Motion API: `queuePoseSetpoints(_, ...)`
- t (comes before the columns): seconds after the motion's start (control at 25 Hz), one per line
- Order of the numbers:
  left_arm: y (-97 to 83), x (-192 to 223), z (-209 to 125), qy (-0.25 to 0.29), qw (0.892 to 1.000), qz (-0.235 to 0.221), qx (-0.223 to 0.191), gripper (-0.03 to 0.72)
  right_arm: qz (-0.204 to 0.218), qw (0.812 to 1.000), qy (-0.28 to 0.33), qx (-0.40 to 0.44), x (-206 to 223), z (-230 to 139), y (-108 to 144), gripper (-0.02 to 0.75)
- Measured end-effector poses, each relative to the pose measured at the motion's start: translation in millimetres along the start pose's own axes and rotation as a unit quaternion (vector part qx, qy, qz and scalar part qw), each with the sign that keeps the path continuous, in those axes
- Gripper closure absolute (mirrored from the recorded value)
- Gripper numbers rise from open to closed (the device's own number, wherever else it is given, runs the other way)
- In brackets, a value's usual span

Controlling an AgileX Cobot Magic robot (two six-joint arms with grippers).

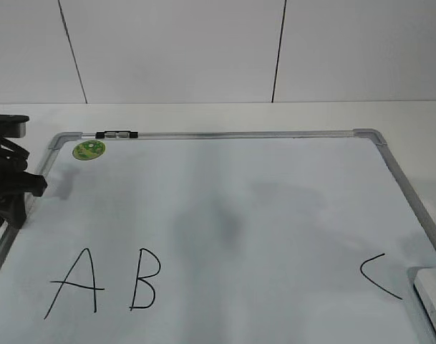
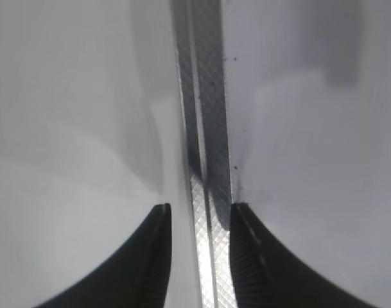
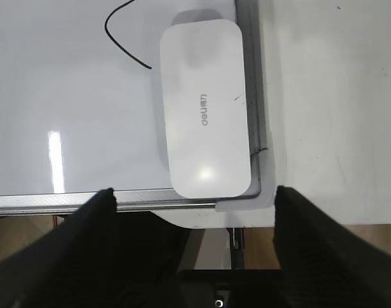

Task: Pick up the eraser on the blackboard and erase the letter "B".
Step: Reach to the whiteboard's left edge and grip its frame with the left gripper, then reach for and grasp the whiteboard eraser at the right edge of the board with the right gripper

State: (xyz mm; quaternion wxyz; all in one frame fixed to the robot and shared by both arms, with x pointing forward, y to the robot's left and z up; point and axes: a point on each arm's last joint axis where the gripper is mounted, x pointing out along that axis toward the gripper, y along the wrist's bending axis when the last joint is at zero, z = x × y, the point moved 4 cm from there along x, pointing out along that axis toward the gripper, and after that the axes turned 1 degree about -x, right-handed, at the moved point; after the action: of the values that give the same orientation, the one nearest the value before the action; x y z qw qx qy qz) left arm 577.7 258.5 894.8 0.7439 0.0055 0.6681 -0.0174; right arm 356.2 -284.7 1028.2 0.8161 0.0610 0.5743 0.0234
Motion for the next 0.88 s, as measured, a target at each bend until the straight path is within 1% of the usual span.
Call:
queuePoseSetpoints(0.32, -0.1, 5.6, 1.3, 0.005, 1.000, 0.000, 0.000, 0.461, 0.000, 1.000, -0.001, 0.000, 0.0, 0.2, 0.0, 0.154)
queuePoseSetpoints(0.4, -0.1, 6.4, 1.2, 0.006, 1.000, 0.001, 0.000, 0.501, 0.000, 1.000, -0.001, 0.000, 0.0, 0.2, 0.0, 0.154)
queuePoseSetpoints(0.52, -0.2, 6.6, 2.2, 0.006, 1.000, 0.001, 0.000, 0.605, 0.000, 1.000, -0.001, 0.000, 0.0, 0.2, 0.0, 0.154)
queuePoseSetpoints(0.6, -0.3, 6.6, 1.8, 0.008, 1.000, 0.000, -0.006, 0.655, 0.000, 1.000, -0.001, 0.000, 0.0, 0.2, 0.0, 0.154)
queuePoseSetpoints(0.88, -0.4, 6.6, 1.6, 0.008, 1.000, 0.000, -0.015, 0.669, 0.001, 1.000, -0.001, 0.001, 0.0, 0.2, 0.3, 0.154)
